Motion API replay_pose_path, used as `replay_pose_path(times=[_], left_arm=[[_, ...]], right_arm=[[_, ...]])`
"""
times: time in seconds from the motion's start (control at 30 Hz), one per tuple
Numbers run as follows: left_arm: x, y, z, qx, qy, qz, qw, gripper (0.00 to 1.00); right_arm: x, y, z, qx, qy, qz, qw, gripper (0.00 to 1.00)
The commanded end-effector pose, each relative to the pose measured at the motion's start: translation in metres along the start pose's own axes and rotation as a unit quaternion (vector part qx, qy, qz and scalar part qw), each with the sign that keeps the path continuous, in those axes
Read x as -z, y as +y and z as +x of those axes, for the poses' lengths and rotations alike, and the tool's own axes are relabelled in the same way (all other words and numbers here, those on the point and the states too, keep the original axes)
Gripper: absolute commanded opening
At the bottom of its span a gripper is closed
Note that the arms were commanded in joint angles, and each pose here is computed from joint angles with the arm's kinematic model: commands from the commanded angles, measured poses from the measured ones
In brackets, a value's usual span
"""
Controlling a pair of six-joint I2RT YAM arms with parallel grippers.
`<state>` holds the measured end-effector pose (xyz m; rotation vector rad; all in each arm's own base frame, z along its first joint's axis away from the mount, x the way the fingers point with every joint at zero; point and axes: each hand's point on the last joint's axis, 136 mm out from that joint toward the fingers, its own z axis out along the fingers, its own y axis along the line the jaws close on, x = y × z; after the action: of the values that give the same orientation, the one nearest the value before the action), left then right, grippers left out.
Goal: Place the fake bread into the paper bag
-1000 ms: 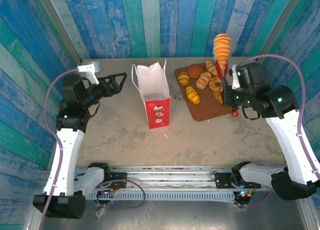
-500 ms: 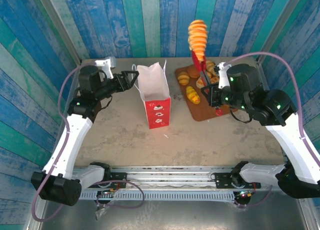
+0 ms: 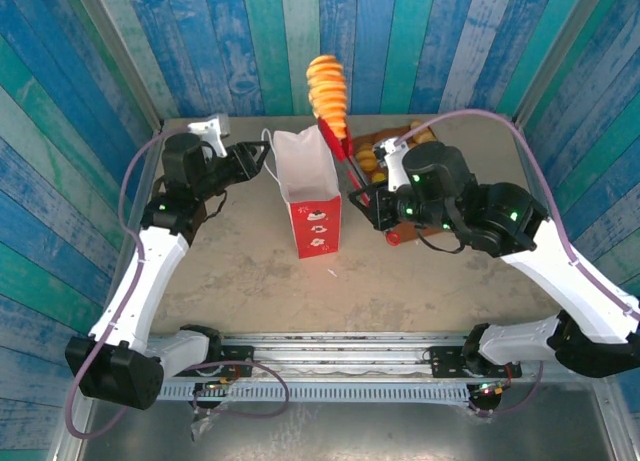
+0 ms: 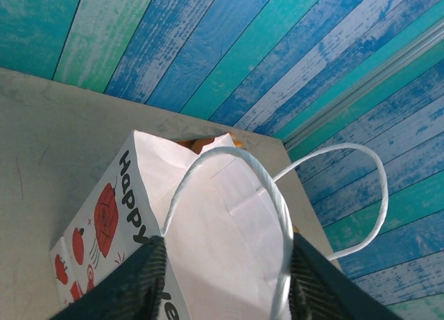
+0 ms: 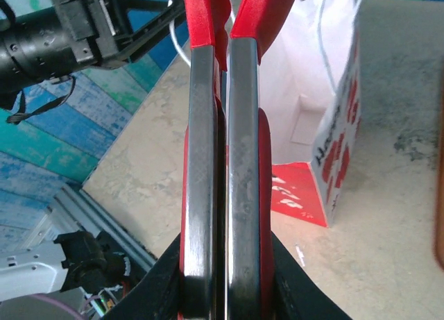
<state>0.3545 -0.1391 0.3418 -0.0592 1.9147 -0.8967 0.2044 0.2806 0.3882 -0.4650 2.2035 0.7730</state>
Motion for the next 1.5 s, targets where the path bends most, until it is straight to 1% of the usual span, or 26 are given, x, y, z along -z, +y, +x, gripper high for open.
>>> replay_pose_path(times=[0.0, 0.17, 0.23, 0.3, 0.67, 1.03, 1.23, 1.3, 1.47], left_arm=[[-0.005, 0.0, 0.0, -0.001, -0.004, 0.009, 1.0, 0.41], [-0.002, 0.007, -0.001, -0.006, -0.013, -0.012, 1.0, 0.25], [-0.002, 0.007, 0.001, -0.006, -0.011, -0.011, 1.0, 0.2], [-0.002, 0.007, 0.003, -0.003, -0.009, -0.01, 1.0, 0.17], [0.001, 0.012, 0.006, -0.008, -0.011, -0.018, 1.0, 0.13], [0.003, 0.011, 0.007, -0.009, -0.011, -0.017, 1.0, 0.12], [0.004, 0.01, 0.008, -0.009, -0.011, -0.013, 1.0, 0.11], [0.004, 0.01, 0.008, -0.008, -0.012, -0.013, 1.0, 0.11], [0.003, 0.01, 0.009, -0.007, -0.009, -0.011, 1.0, 0.1]], right_arm=[[-0.009, 0.012, 0.0, -0.009, -0.004, -0.016, 1.0, 0.07], [-0.031, 0.012, 0.02, -0.01, 0.031, -0.007, 0.999, 0.07], [-0.04, 0.011, 0.028, -0.011, 0.048, -0.004, 0.999, 0.07], [-0.048, 0.009, 0.035, -0.009, 0.067, 0.002, 0.998, 0.07], [-0.069, -0.001, 0.063, -0.007, 0.131, 0.03, 0.991, 0.07], [-0.078, -0.019, 0.071, -0.014, 0.132, 0.071, 0.989, 0.09], [-0.083, -0.024, 0.077, -0.017, 0.141, 0.078, 0.987, 0.11], [-0.084, -0.025, 0.078, -0.019, 0.143, 0.08, 0.986, 0.12], [-0.086, -0.027, 0.08, -0.02, 0.147, 0.079, 0.986, 0.22]])
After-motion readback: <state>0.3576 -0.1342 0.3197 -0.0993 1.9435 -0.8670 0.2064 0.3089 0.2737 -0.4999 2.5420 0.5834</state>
